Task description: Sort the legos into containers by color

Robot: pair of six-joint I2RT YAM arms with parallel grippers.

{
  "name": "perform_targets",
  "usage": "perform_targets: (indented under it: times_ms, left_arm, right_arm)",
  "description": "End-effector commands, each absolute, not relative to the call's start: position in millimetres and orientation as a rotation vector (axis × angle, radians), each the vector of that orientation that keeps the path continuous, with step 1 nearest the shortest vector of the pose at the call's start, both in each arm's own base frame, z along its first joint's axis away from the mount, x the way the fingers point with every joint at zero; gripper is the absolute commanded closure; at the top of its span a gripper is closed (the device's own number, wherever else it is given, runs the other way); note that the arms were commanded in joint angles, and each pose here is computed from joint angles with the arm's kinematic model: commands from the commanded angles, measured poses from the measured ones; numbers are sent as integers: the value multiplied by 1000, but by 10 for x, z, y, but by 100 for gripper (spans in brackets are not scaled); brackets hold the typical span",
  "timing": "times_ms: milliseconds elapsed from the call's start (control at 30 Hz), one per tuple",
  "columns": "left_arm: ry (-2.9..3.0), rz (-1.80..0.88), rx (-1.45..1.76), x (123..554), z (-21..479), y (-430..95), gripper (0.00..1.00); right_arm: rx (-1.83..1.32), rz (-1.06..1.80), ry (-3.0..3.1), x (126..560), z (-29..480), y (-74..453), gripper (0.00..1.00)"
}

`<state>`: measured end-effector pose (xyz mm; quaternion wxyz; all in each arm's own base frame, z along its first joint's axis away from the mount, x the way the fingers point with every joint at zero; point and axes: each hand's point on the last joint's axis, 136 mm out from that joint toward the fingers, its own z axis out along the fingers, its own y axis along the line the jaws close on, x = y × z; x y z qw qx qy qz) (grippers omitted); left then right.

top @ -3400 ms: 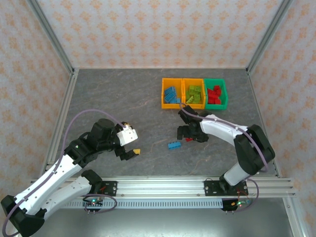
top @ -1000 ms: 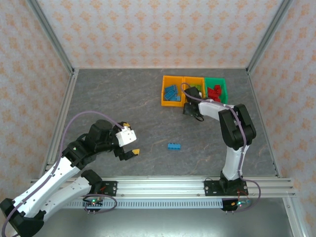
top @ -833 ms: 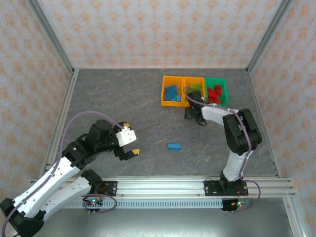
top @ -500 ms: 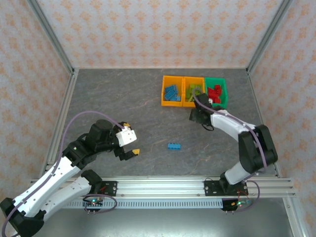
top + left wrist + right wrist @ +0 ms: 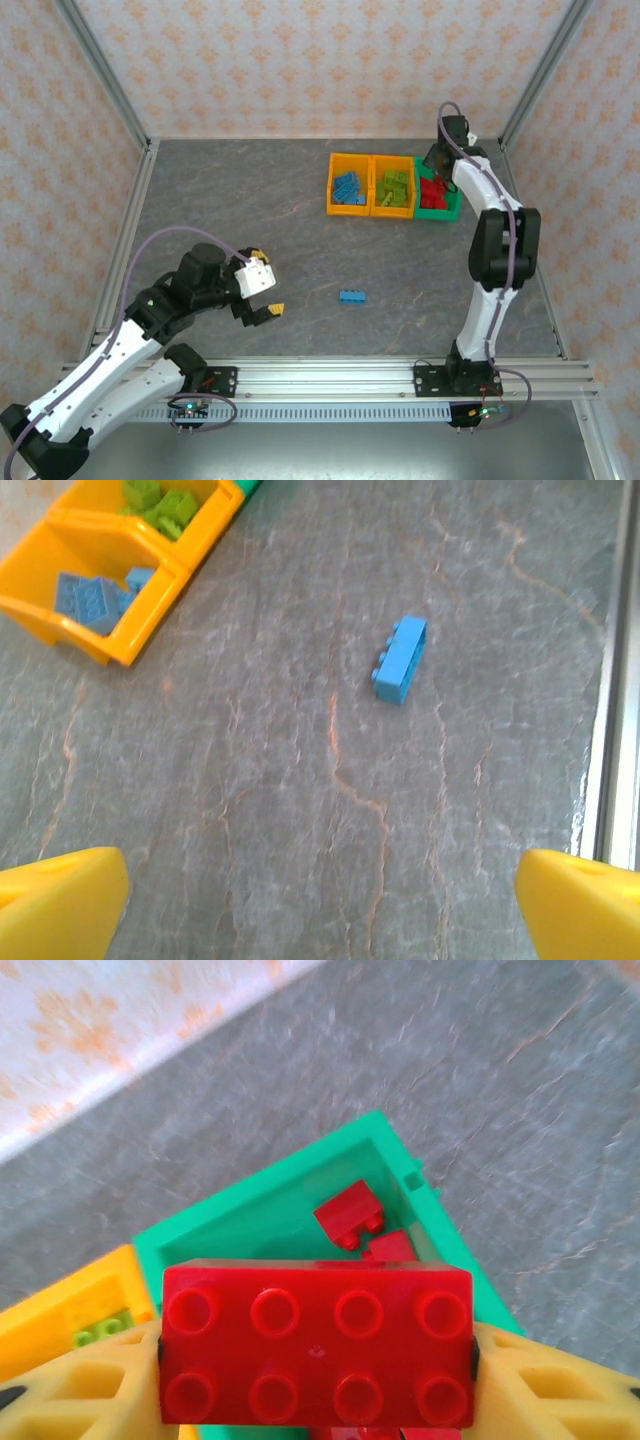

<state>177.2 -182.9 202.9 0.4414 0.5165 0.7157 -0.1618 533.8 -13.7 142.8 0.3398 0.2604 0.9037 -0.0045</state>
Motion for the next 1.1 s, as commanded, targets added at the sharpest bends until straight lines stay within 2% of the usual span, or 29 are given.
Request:
perform_targets:
  times_ms: [0,67,133,233,433,567,733,967,1067]
  left_arm:
    - [1716,-452,1172,1839,2221,-1889,0]
    - [1764,-452,1071,1946,2267,-1867,0]
    - [1872,-440,952,2091,2265,-1818,0]
    - [2025,-550,911,2127,2322,-1982,8]
    - [2004,-638,1140,1851,2312,-2723,8]
    - [2106,-630,1290,1809,1930,-3120,13]
    - [2224,-390,1383,2054,1302,-3400,13]
    - [2365,-159,1514,2321,649,-3627,14]
    - [2415,-89,1581,2331,365,-3617,24]
  right_arm:
    - [618,36,2439,5260,1487,7,25]
    - [629,67,2425,5184,1608,35,13]
    - [638,111,2407,5056,1747,70,9]
    - [621,188,2383,4747,1972,141,6]
    - [542,463,2393,3882,2264,526,6]
    - [438,491,2437,3288,2187,715,4]
    - [486,358,2455,2793,1972,499,3]
    - [503,340,2434,2636,1954,436,2]
    - [506,362,2431,2637,1967,458,2]
